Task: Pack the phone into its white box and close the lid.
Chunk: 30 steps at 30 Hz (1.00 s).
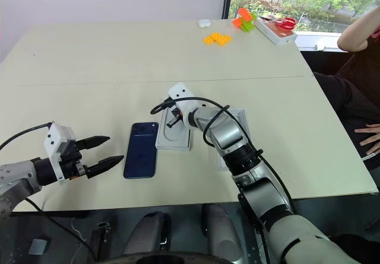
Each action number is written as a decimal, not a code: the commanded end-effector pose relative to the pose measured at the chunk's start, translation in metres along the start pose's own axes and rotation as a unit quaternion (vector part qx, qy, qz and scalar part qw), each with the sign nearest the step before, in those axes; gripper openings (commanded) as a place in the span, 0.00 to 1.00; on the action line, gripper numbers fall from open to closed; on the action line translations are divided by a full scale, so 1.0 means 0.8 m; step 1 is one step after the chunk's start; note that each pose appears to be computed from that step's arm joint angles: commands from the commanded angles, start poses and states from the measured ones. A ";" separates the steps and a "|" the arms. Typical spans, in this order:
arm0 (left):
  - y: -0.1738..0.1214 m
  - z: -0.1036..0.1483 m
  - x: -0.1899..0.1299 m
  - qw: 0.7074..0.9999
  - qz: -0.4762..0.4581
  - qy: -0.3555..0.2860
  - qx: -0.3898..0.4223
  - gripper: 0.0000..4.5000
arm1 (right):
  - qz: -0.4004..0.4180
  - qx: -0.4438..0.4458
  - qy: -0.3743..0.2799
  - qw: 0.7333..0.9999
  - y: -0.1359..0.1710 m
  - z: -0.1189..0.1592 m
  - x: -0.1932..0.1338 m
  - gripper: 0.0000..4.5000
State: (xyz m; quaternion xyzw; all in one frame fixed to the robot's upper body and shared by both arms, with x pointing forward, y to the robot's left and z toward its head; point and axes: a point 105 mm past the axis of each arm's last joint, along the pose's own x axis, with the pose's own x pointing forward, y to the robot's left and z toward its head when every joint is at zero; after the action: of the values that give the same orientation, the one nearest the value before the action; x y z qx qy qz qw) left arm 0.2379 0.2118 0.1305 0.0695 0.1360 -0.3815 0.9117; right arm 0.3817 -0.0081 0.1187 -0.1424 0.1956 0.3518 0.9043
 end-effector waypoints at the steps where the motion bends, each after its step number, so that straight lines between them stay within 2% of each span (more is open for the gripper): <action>1: -0.002 0.011 -0.003 1.000 0.007 -0.012 0.017 0.98 | -0.013 0.010 0.014 1.000 -0.007 0.003 -0.002 0.01; 9: -0.003 0.011 -0.001 1.000 0.013 -0.017 0.016 0.98 | -0.022 -0.018 0.051 0.998 -0.011 -0.017 -0.023 0.01; 13: -0.004 0.013 0.002 1.000 0.010 -0.020 0.016 0.98 | -0.021 -0.021 0.042 0.999 -0.008 -0.011 -0.030 0.01; 17: -0.002 0.015 0.004 1.000 0.010 -0.025 0.013 0.98 | -0.006 -0.071 -0.035 0.997 0.000 0.022 -0.038 0.01; 21: 0.013 0.009 -0.003 0.999 0.047 -0.018 -0.017 0.98 | 0.055 -0.143 -0.120 0.981 0.023 0.043 -0.073 0.01; 27: 0.029 -0.001 -0.016 0.991 0.097 -0.003 -0.090 0.98 | 0.124 -0.200 -0.140 0.962 0.050 0.029 -0.108 0.01; 30: 0.027 -0.023 -0.018 0.985 0.104 0.054 -0.127 0.99 | 0.172 -0.209 -0.125 0.954 0.069 0.013 -0.123 0.00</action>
State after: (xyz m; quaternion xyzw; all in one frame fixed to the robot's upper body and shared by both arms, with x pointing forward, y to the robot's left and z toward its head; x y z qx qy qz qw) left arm 0.2426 0.2389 0.1180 -0.0084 0.2085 -0.2665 0.9410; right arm 0.2948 -0.0295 0.1556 -0.2455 0.0496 0.5194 0.8170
